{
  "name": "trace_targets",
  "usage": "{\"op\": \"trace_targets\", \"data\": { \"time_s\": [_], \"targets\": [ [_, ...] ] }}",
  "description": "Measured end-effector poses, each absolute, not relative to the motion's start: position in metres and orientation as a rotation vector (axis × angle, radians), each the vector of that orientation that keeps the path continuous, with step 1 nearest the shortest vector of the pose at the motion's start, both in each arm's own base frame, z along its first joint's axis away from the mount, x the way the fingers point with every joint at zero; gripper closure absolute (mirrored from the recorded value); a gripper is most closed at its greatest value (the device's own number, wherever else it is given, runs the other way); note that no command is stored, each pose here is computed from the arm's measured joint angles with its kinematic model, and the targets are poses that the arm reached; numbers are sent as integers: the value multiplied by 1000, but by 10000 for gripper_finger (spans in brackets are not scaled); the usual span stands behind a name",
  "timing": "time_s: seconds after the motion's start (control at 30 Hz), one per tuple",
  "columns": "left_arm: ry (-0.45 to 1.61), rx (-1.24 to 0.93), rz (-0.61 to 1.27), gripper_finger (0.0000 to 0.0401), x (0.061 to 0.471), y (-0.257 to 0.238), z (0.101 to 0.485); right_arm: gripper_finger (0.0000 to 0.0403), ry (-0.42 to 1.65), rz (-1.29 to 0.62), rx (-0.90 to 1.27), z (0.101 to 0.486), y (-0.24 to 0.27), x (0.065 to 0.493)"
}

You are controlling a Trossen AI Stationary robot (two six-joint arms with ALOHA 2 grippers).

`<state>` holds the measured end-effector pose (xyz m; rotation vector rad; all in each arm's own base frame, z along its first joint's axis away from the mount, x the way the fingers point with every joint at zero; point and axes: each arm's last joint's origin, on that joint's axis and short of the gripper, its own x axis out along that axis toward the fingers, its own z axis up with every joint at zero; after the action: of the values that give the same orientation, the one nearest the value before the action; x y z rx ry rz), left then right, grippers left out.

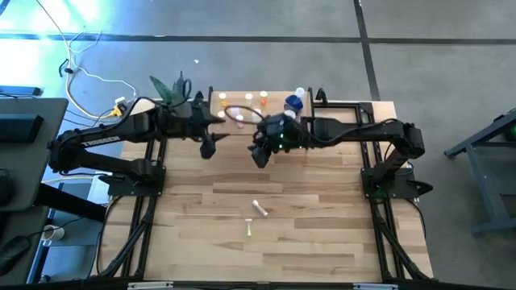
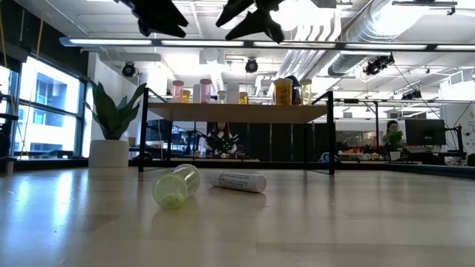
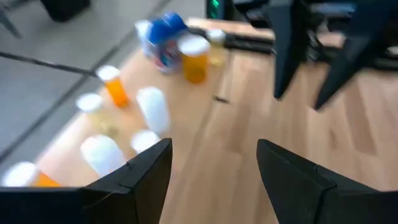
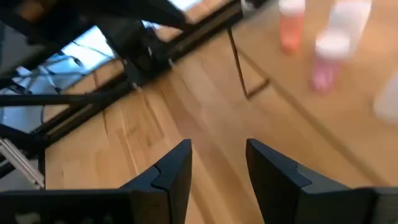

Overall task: Pick and place medicine bottles onto shelf by color
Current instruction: Put the white yellow pill bottle on the shelf

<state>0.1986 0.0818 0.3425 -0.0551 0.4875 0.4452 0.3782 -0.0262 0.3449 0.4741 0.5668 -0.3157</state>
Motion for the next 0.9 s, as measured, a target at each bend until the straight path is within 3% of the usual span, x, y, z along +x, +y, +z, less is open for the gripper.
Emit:
{"op": "trace_targets", "data": {
  "time_s": [0.53,0.9],
  "targets": [
    [701,-190,241,176,189,18,328,260,720,-356,762,315,58,381],
    [814,-235,232,176,183,-20,300,260,842,-429,876,270,97,395]
  ]
}}
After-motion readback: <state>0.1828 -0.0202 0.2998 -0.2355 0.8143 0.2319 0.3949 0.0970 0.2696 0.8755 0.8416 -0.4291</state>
